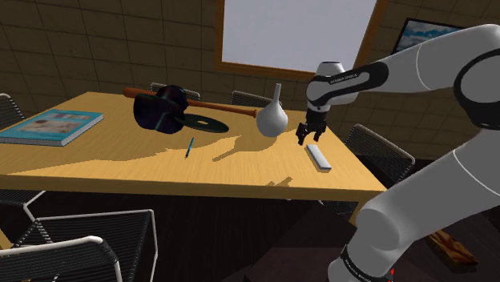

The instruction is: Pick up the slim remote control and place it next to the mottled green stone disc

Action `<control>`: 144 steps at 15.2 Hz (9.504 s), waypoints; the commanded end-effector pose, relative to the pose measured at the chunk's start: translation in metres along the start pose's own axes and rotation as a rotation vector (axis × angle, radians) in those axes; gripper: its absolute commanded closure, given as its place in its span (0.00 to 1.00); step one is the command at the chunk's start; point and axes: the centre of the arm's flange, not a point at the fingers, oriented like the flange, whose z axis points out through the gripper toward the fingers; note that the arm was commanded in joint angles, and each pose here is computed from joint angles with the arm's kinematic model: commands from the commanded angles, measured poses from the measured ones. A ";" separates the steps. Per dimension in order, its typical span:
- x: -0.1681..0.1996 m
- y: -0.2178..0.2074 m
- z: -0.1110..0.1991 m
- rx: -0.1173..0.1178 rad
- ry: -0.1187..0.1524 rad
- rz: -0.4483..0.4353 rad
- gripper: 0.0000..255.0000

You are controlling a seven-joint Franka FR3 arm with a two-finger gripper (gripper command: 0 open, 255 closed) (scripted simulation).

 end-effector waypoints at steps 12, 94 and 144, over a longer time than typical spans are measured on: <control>0.021 0.126 0.084 0.019 -0.010 0.248 0.00; 0.107 -0.228 -0.055 0.019 -0.010 0.248 1.00; 0.156 -0.451 0.079 0.019 -0.010 0.248 1.00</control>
